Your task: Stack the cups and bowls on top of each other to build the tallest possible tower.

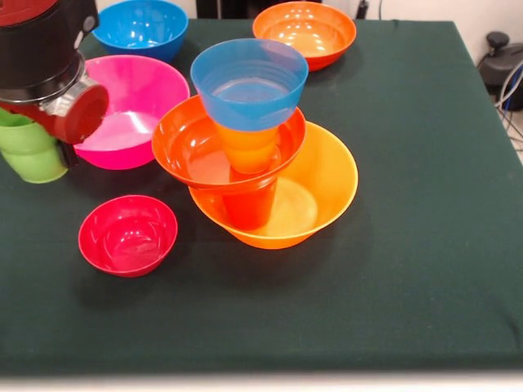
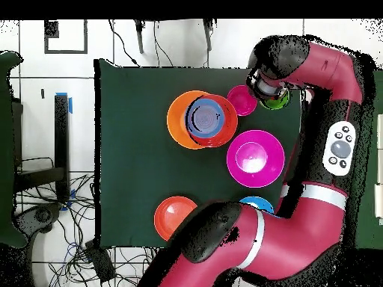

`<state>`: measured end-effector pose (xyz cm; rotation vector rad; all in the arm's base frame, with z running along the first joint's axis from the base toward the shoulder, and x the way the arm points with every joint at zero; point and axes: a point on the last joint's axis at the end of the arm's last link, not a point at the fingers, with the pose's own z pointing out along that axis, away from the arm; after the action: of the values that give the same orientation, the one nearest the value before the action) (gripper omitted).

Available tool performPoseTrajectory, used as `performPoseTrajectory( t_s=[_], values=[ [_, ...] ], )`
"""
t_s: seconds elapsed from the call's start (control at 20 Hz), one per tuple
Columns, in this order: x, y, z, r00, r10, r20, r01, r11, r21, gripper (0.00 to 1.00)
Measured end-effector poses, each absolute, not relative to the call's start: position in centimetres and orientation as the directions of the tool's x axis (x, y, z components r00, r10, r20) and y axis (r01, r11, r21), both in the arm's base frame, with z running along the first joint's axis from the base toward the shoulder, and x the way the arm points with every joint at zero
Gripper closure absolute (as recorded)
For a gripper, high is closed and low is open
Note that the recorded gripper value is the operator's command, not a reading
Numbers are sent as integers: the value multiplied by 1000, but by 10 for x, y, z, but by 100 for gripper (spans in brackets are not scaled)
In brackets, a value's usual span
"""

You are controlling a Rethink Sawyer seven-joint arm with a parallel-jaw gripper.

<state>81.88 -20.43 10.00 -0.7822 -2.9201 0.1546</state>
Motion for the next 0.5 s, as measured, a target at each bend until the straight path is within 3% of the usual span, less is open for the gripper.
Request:
performPoseTrajectory(
  t_s=[0.5],
  values=[
    [834,-175,126,-873,480,84,469,875,-123,100]
  ],
)
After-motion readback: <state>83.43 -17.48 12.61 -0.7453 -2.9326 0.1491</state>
